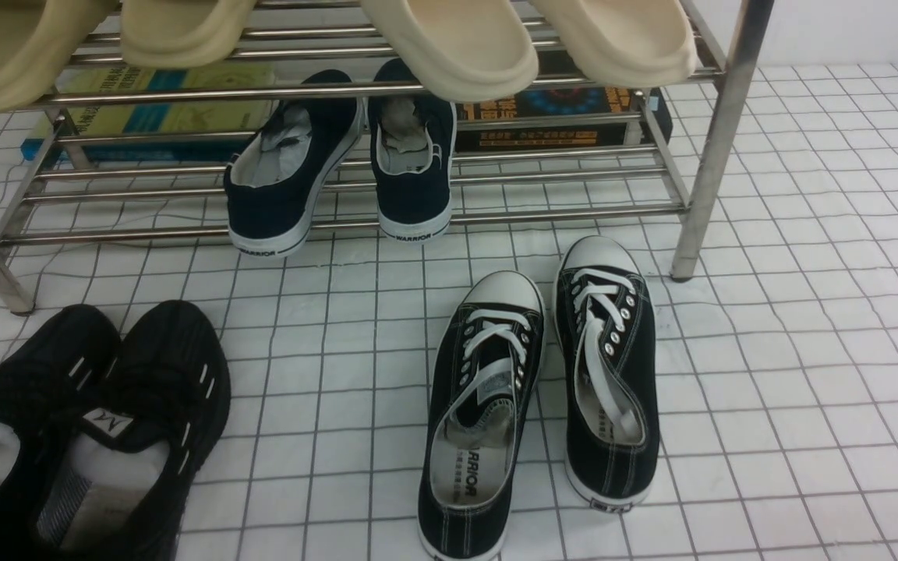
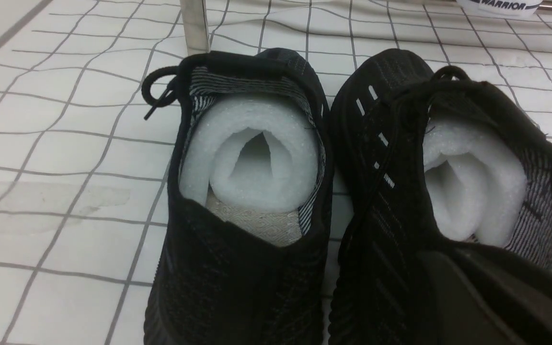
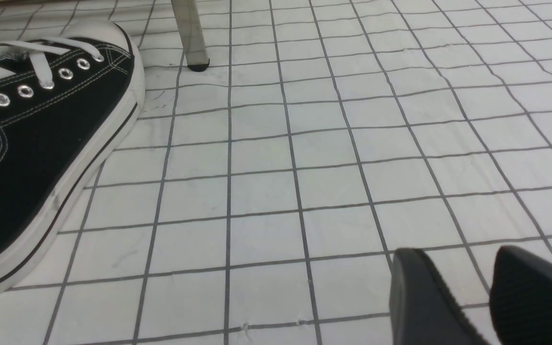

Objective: Take the shoes off the shelf with your hand from the white checkered tablecloth.

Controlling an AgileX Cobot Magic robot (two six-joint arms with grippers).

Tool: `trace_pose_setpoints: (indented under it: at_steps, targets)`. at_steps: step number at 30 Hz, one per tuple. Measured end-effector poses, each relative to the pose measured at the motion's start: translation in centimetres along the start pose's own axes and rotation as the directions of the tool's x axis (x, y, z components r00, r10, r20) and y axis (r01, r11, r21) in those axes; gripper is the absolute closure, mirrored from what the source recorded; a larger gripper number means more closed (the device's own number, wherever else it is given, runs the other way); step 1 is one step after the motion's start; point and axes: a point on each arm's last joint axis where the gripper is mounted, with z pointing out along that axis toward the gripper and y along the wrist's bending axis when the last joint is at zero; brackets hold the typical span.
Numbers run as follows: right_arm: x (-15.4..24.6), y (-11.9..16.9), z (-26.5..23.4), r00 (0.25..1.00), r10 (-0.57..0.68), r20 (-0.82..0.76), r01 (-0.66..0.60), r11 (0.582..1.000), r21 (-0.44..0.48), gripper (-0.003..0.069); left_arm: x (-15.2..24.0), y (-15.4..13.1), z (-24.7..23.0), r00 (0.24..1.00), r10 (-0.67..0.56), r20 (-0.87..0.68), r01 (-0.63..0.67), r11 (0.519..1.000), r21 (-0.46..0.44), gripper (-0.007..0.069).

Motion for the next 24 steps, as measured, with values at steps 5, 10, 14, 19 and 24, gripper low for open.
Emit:
trace_pose_setpoints:
  at_steps: [5,10,14,19,24]
  targets:
    - [0.0,0.0,0.0,1.0,0.0,0.0,0.0,1.0,0.0,0.042,0.0,0.0,0.0,1.0,0.0,0.0,0.0,1.0,0.0,0.0582]
    - [0.0,0.0,0.0,1.0,0.0,0.0,0.0,1.0,0.0,0.042,0.0,0.0,0.0,1.0,0.0,0.0,0.0,1.0,0.0,0.058]
    - [0.0,0.0,0.0,1.0,0.0,0.0,0.0,1.0,0.0,0.042,0.0,0.0,0.0,1.0,0.0,0.0,0.0,1.0,0.0,0.0573]
    - [0.0,0.0,0.0,1.0,0.0,0.0,0.0,1.0,0.0,0.042,0.0,0.0,0.0,1.0,0.0,0.0,0.0,1.0,0.0,0.0571]
    - [0.0,0.0,0.0,1.0,0.0,0.0,0.0,1.0,0.0,0.042,0.0,0.0,0.0,1.0,0.0,0.0,0.0,1.0,0.0,0.0571]
